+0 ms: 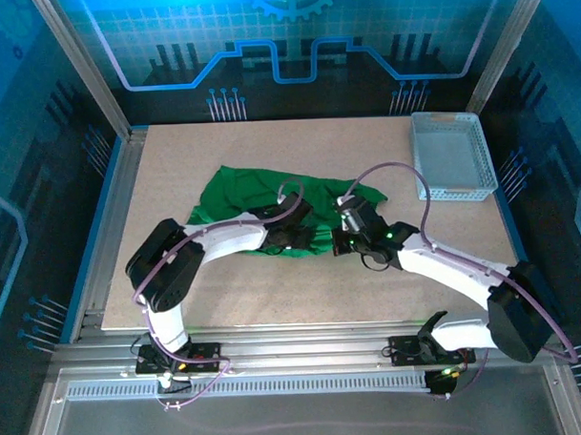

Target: Fold the inside-out t-shirt

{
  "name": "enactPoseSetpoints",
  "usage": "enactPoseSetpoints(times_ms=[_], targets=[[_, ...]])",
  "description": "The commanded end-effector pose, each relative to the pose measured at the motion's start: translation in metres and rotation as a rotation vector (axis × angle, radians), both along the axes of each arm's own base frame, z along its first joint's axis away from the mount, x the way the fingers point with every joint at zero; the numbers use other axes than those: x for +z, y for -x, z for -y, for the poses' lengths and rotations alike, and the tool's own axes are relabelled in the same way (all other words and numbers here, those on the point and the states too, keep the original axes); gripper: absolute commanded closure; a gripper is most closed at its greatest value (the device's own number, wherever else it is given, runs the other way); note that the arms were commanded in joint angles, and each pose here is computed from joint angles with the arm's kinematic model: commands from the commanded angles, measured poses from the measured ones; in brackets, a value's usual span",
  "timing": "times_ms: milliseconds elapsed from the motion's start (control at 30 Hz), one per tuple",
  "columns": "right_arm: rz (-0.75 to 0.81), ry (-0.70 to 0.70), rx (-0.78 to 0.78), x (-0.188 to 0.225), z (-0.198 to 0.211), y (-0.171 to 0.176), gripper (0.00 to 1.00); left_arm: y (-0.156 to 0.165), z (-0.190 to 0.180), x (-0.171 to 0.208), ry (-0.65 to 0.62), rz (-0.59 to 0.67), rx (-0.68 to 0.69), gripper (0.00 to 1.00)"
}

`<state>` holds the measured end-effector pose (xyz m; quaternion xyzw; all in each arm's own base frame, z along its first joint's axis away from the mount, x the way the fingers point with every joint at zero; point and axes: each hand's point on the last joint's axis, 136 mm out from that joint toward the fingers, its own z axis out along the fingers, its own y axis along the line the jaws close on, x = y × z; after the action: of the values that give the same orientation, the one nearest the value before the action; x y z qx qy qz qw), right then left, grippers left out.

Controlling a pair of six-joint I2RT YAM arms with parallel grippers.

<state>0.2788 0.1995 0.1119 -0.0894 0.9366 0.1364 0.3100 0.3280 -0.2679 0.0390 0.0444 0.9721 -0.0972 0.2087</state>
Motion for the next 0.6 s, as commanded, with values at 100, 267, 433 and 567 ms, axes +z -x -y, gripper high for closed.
enactPoseSetpoints(times_ms=[100, 267, 433, 567], targets=[[0.022, 0.063, -0.185, 0.001, 0.044, -0.004, 1.0, -0.006, -0.021, 0.012, 0.01, 0.011, 0.048, 0.88], [-0.022, -0.052, -0.283, -0.01, 0.066, -0.01, 1.0, -0.002, -0.031, 0.047, 0.175, 0.111, 0.066, 1.0], [-0.047, -0.167, -0.343, -0.007, 0.073, -0.014, 1.0, 0.014, -0.012, 0.095, 0.493, 0.234, -0.057, 1.0], [-0.087, -0.177, -0.345, -0.014, 0.07, -0.016, 1.0, 0.019, -0.004, 0.096, 0.548, 0.219, -0.085, 1.0]])
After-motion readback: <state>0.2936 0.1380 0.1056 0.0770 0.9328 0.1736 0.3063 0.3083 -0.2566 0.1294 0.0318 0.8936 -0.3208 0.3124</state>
